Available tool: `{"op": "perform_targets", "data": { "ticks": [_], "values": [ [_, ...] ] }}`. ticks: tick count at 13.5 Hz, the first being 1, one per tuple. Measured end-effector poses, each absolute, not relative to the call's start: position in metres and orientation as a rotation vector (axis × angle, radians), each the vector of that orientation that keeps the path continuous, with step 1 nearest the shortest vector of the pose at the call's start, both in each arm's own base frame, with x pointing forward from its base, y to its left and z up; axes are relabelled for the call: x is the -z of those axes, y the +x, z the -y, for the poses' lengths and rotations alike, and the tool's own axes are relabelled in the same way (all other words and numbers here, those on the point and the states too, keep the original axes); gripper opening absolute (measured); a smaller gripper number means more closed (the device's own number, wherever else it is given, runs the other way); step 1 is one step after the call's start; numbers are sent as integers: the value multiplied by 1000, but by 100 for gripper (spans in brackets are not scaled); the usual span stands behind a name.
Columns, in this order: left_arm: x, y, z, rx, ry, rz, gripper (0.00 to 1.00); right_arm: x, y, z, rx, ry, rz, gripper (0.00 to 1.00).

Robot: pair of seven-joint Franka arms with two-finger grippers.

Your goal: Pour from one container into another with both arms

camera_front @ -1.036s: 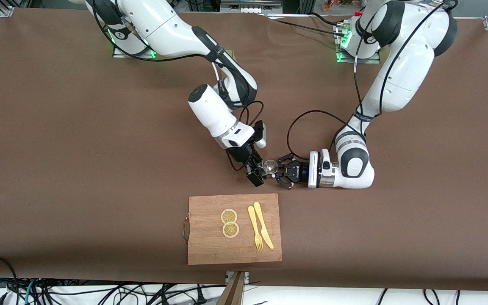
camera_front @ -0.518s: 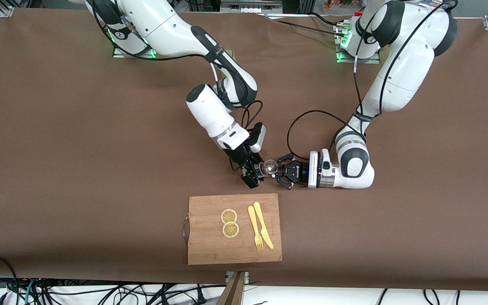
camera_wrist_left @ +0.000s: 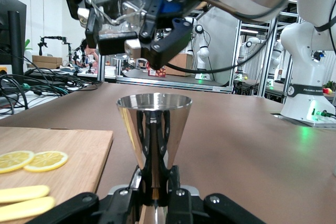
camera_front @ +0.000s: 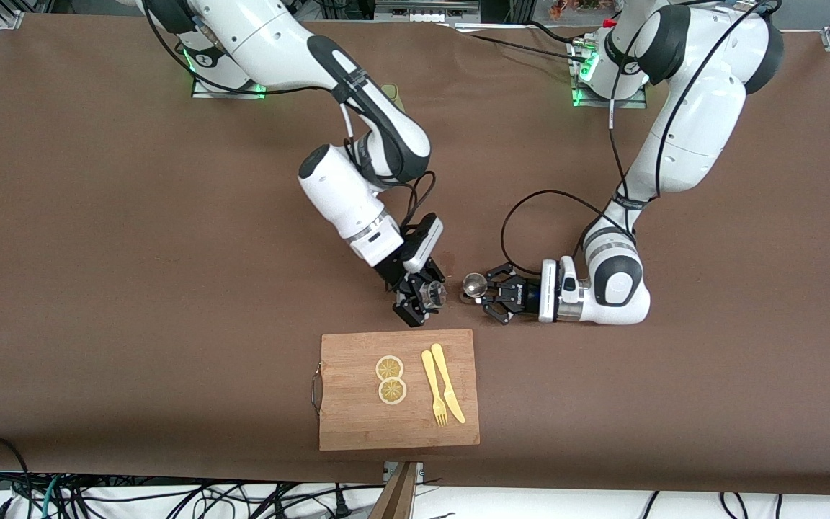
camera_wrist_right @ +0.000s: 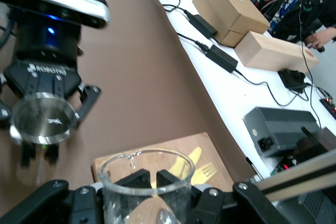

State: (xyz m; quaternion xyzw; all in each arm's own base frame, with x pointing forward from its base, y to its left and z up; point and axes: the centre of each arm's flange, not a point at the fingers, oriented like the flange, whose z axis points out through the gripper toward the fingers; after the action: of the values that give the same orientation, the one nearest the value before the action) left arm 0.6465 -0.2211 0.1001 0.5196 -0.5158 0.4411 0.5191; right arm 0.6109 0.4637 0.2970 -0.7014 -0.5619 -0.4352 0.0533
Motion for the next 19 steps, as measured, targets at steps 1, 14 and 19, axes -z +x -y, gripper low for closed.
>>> {"op": "perform_targets", "data": {
  "ticks": [1, 14, 19],
  "values": [
    [-100, 649, 209, -1070, 1242, 1238, 21, -299, 620, -453, 1292, -2143, 1672, 13],
    [-115, 602, -140, -1083, 1253, 1370, 21, -295, 718, -225, 1130, -1691, 1466, 13],
    [-109, 554, -212, -1064, 1200, 1456, 21, -241, 702, -106, 1131, -1503, 1448, 13]
  ]
}}
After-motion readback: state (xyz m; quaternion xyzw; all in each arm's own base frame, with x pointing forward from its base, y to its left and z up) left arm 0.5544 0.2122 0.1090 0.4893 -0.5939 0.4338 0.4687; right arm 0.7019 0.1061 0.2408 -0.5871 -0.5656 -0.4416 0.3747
